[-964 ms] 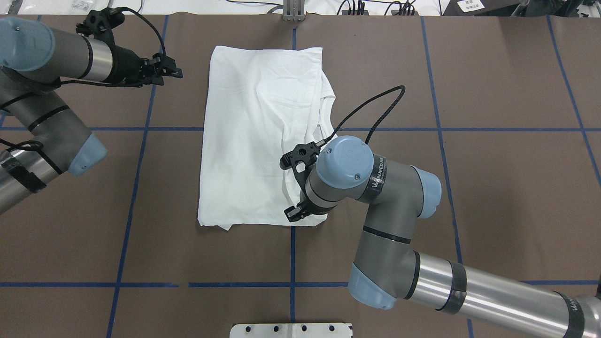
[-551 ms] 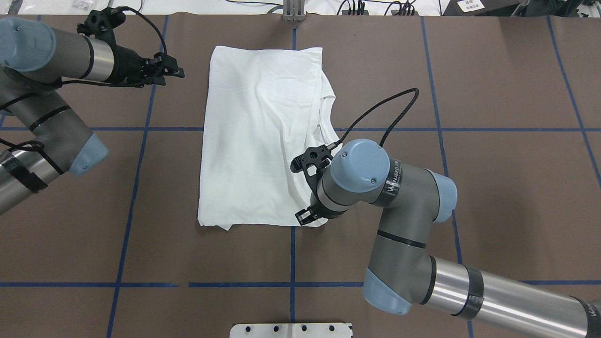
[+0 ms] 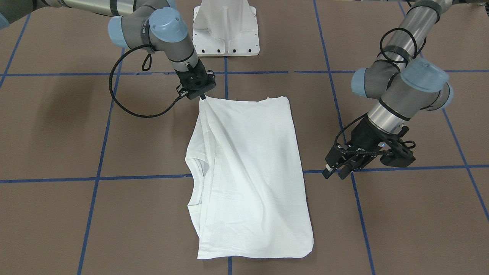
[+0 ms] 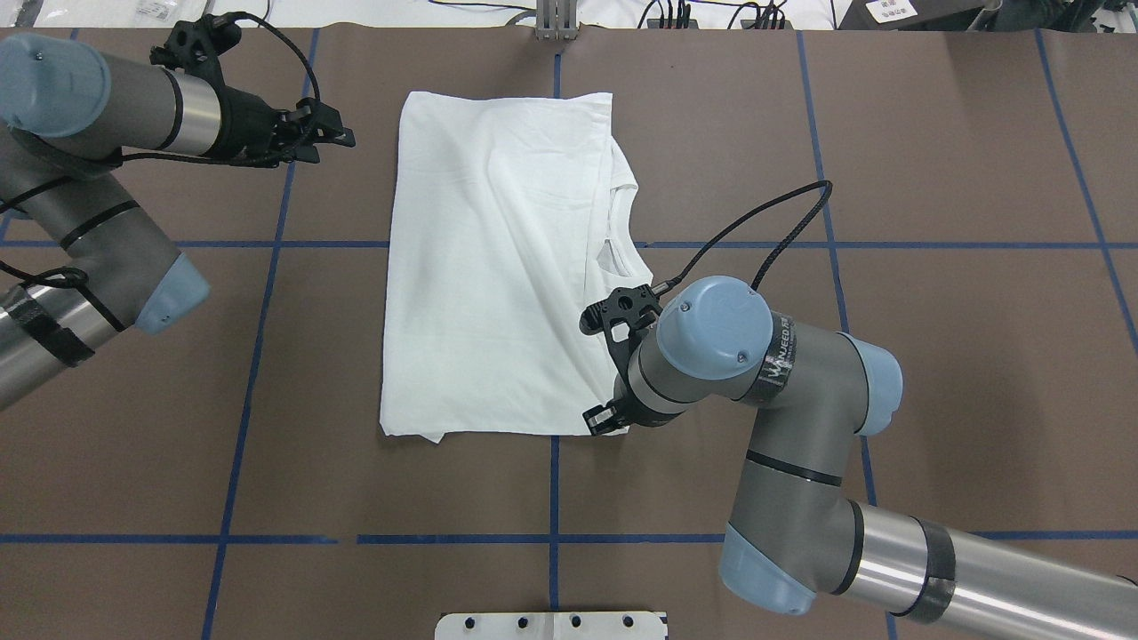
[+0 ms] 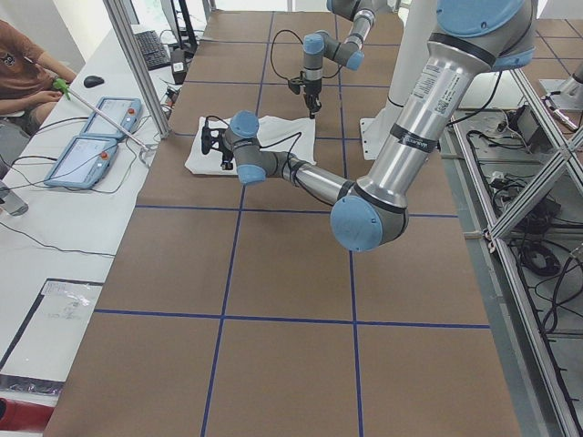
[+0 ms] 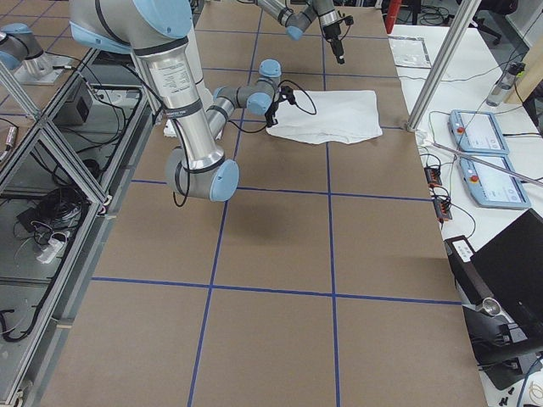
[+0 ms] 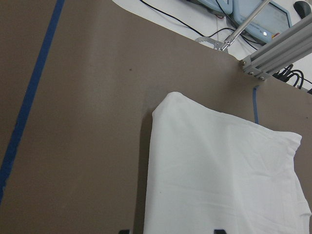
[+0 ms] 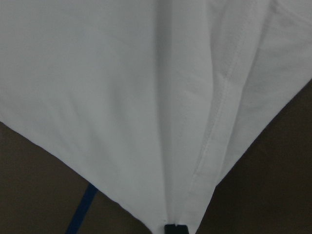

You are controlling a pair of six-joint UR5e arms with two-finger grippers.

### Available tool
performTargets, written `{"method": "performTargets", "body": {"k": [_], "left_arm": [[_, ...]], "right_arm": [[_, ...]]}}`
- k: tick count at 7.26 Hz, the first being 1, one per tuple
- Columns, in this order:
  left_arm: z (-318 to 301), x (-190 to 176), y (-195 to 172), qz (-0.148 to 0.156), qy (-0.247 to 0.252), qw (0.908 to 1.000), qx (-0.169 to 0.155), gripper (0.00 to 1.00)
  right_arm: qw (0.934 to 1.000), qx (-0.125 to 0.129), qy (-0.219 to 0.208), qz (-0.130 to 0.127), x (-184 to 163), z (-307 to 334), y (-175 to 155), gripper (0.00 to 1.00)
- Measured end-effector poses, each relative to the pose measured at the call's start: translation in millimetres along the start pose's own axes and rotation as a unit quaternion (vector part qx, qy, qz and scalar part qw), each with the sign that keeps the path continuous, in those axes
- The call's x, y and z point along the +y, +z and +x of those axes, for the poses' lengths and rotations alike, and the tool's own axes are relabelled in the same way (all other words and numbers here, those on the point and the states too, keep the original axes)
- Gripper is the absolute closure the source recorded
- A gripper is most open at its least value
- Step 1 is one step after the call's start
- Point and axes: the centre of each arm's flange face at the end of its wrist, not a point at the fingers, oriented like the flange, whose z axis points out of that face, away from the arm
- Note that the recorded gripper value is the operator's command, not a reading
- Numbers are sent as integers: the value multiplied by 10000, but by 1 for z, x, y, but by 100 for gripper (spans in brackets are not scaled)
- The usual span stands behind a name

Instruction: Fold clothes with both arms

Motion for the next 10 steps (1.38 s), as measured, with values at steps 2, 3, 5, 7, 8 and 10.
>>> {"method": "performTargets", "body": {"k": [2, 3, 5, 7, 8, 10], "left_arm": [[4, 0, -1, 2, -32, 10000, 32, 34], [5, 0, -1, 3, -35, 10000, 37, 34], [5, 1, -1, 2, -35, 10000, 41, 34], [6, 0, -1, 10, -32, 10000, 48, 34], [8, 0, -1, 9, -28, 10000, 54, 34], [9, 0, -1, 9, -25, 10000, 60, 34]], "right_arm": [[9999, -15, 167, 33, 0, 0, -2, 0], [9988, -38, 488, 91, -2, -2, -6, 0], [9825, -136, 1823, 366, -8, -5, -15, 0], [9259, -266, 3666, 870, -7, -1, -10, 1], [8949, -239, 4307, 1144, -2, -1, 0, 1], [8539, -215, 5020, 1352, 9, -7, 19, 3]]}}
